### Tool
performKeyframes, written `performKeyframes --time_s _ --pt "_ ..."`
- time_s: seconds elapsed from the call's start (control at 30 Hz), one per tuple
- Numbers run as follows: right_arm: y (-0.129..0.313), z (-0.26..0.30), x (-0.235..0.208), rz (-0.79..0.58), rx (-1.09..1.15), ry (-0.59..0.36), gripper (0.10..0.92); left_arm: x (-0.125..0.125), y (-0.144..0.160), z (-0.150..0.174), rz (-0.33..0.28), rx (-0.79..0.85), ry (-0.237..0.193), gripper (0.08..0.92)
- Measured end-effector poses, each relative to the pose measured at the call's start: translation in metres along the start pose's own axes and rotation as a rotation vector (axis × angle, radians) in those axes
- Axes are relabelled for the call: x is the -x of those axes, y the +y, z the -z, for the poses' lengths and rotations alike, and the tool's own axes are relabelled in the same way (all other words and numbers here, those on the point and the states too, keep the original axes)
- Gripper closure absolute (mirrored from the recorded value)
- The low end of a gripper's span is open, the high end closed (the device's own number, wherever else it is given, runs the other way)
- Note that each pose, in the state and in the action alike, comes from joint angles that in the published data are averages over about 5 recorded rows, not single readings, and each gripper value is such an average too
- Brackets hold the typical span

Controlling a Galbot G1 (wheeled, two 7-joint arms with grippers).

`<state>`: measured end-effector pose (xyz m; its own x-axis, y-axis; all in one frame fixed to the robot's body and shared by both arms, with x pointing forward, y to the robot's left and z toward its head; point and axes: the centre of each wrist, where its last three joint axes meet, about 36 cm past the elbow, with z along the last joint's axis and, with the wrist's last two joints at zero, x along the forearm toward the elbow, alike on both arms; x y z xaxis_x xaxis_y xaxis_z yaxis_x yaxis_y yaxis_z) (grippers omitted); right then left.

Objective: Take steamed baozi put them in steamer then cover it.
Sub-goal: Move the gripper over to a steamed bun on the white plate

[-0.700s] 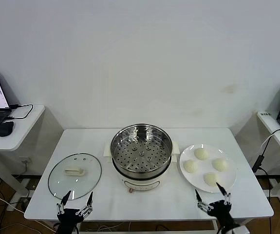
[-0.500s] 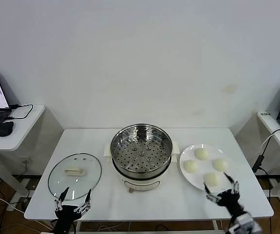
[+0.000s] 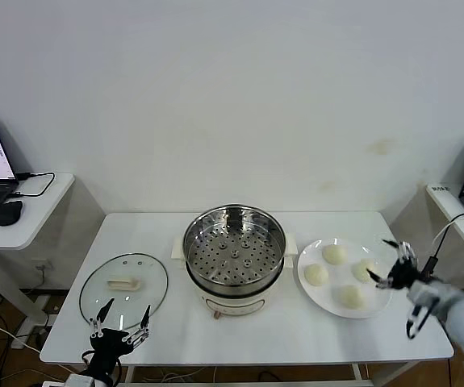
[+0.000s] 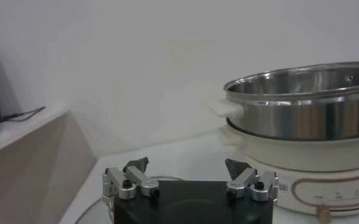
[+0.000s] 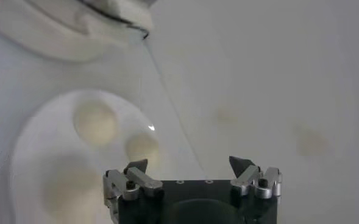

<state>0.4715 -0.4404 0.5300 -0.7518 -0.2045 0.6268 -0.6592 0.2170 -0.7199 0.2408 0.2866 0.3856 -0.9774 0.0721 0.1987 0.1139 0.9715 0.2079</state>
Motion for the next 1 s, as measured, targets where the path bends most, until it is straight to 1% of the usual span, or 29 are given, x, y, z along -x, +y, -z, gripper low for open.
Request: performKeyframes --time_s 0.3,0.43,0.57,0.77,1.0 --pt "-0.058 0.014 0.049 0.239 -0.095 0.036 0.2 0.001 0.002 -0.001 0.002 0.023 0.001 0.177" --pt "-0.074 0.019 0.074 0.323 -0.131 0.063 0.2 0.002 0.006 -0.001 0.01 0.027 0.001 0.177" --pt "-0.08 0.022 0.101 0.394 -0.154 0.093 0.199 0.003 0.009 0.0 0.018 0.03 -0.001 0.177" --pt "-0.08 0.026 0.139 0.471 -0.171 0.135 0.2 0.005 0.013 0.001 0.025 0.036 -0.005 0.177" --pt "-0.086 0.036 0.168 0.497 -0.185 0.166 0.199 0.005 0.018 -0.001 0.031 0.047 0.0 0.177"
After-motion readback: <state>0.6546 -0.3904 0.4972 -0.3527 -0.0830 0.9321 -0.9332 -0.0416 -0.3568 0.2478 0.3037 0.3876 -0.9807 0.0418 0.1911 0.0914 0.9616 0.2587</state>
